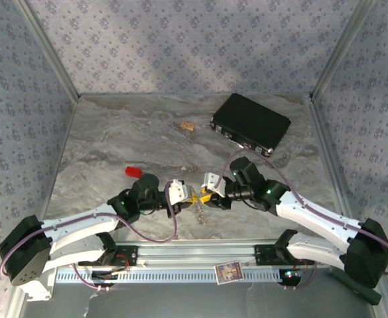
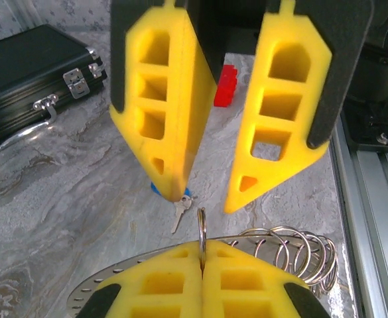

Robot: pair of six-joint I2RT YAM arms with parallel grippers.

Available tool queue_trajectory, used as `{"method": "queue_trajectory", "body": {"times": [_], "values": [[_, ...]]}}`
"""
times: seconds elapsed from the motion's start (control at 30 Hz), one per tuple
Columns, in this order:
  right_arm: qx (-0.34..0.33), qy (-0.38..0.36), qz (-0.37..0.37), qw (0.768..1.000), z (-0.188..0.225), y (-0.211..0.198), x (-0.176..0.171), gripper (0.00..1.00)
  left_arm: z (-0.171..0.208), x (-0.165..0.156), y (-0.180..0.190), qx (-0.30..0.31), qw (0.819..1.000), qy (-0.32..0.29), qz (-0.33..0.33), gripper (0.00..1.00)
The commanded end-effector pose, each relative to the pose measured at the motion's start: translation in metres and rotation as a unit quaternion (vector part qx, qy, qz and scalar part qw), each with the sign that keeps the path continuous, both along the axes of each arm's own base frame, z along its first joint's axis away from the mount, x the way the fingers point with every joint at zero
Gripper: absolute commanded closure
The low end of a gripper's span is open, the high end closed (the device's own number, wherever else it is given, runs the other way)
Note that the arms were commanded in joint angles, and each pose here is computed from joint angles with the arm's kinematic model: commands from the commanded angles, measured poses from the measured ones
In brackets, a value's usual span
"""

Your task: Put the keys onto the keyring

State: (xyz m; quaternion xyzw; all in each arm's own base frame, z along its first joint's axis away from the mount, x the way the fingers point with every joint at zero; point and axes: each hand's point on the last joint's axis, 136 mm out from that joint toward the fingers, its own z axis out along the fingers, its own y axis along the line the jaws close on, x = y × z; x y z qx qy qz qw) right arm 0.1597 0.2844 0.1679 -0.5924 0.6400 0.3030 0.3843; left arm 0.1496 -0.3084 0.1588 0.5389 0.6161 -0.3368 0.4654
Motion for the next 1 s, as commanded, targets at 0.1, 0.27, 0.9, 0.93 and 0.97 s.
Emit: {"method": "queue_trajectory", "body": {"times": [0.1, 0.27, 0.9, 0.93, 0.97], "values": [[0.061, 0.001, 0.000, 0.998, 0.010, 0.000, -0.008, 0.73, 0.014, -0.003, -0.005, -0.040, 0.999, -0.029, -0.016, 1.00], [0.064, -0.021, -0.011, 0.998, 0.008, -0.005, -0.007, 0.77, 0.014, -0.009, -0.005, -0.044, 0.996, -0.071, -0.037, 1.00], [0.006, -0.129, -0.052, 0.990, -0.006, -0.012, 0.008, 0.77, 0.017, -0.012, -0.004, 0.016, 0.967, -0.247, -0.065, 1.00], [0.006, -0.135, -0.059, 0.989, -0.006, -0.014, 0.009, 0.77, 0.016, -0.011, -0.004, 0.022, 0.964, -0.256, -0.065, 1.00], [0.005, -0.142, -0.063, 0.988, -0.006, -0.015, 0.010, 0.77, 0.016, -0.011, -0.004, 0.027, 0.962, -0.266, -0.062, 1.00]]}}
